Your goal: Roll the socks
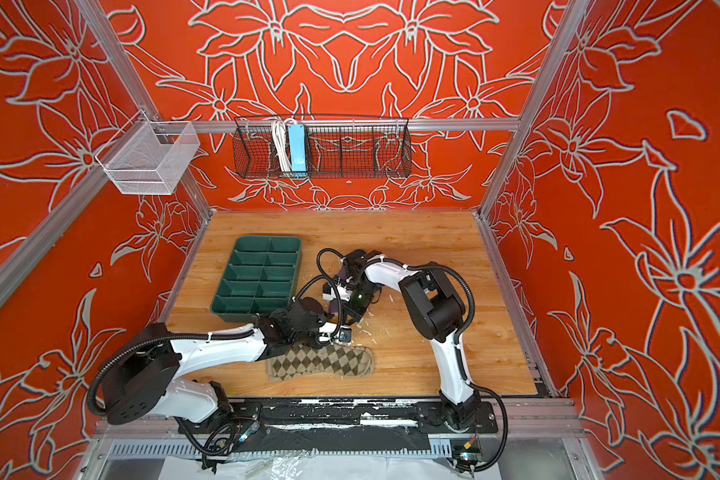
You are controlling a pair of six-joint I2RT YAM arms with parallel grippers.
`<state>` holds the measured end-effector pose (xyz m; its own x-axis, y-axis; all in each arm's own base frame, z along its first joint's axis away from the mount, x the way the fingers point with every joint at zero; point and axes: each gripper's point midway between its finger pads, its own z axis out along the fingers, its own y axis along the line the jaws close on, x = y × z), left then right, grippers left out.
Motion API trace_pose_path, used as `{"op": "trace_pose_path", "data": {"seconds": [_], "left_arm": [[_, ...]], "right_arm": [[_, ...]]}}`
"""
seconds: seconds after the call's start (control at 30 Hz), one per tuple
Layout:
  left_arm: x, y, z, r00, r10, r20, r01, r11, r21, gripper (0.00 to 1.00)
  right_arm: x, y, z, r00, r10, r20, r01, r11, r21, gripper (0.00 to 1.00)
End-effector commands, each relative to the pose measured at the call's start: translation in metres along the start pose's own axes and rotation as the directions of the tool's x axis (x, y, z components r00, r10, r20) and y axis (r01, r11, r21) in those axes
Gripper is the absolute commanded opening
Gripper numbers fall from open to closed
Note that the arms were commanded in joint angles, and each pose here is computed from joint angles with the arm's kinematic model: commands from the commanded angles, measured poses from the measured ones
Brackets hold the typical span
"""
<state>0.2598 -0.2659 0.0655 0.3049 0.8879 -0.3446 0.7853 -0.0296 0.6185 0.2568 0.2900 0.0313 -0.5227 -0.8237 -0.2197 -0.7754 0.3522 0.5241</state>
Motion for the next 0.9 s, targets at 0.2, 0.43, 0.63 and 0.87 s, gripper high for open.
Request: {"op": "trace_pose_path", "data": {"seconds": [0.2,0.43,0.63,0.87], "left_arm": [[-0.002,0.003,0.022,1.000,-0.006,-0.004,0.006,1.000,-0.002,0.40],[0.003,0.011,0.040,1.000,-0.010,-0.029,0.008,0.998,-0.070,0.42],[0.005,0.001,0.044,1.000,0.002,-0.024,-0.003,0.999,-0.042,0.43],[0.009,-0.013,0.048,0.999,0.001,-0.054,0.002,0.999,0.042,0.08]], "right_arm": [[0.007,-0.006,-0.003,0.999,-0.003,-0.032,0.003,1.000,-0.006,0.02],[0.007,-0.004,-0.003,0.999,-0.006,-0.032,0.005,1.000,-0.020,0.03],[0.007,-0.002,-0.003,1.000,0.001,-0.027,-0.002,0.999,-0.039,0.05],[0.003,-0.003,-0.009,1.000,0.007,0.005,-0.007,1.000,-0.029,0.06]]}}
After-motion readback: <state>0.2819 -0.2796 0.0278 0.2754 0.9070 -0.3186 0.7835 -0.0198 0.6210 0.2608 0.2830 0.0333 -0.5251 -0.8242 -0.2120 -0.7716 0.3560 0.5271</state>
